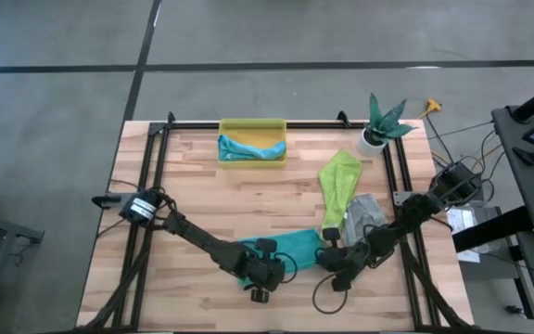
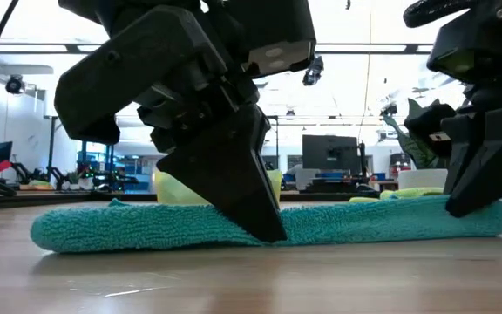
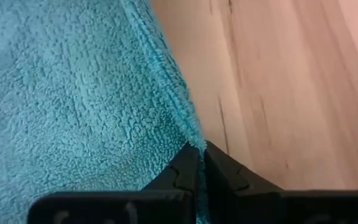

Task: Roll microfiber towels into tight, uniform cylinder then place into a basket
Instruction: Roll the light blue towel

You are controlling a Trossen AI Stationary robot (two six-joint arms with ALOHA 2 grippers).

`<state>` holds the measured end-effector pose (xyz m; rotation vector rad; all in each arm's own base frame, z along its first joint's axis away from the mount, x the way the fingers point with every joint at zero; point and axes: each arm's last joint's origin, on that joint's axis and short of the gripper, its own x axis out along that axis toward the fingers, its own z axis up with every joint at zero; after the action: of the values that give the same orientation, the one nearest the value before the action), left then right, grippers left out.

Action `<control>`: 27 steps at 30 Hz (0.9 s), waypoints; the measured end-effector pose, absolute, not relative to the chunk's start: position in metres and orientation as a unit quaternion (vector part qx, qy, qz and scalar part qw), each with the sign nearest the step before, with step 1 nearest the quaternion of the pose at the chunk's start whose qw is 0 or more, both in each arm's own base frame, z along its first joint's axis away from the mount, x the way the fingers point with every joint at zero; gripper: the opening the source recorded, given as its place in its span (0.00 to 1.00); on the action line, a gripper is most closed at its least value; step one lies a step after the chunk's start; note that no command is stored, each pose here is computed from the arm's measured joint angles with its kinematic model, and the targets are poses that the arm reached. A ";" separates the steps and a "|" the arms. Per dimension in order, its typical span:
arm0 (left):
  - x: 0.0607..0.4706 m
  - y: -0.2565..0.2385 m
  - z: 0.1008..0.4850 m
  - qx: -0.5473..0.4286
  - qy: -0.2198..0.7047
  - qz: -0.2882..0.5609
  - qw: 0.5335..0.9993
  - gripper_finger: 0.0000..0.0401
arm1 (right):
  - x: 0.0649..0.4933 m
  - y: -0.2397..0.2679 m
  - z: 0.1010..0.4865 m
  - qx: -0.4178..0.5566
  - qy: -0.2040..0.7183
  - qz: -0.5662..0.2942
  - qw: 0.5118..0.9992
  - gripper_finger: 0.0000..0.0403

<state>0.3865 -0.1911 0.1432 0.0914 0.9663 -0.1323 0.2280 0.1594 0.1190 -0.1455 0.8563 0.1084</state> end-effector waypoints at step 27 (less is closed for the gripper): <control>0.386 -0.194 0.135 -0.012 0.457 -0.055 0.888 0.00 | 0.223 0.120 0.096 -0.100 0.374 0.020 0.922 0.02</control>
<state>0.3864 -0.1940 0.1350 -0.0258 0.9489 -0.1135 0.2235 0.1195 0.0958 -0.2049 0.7680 0.0409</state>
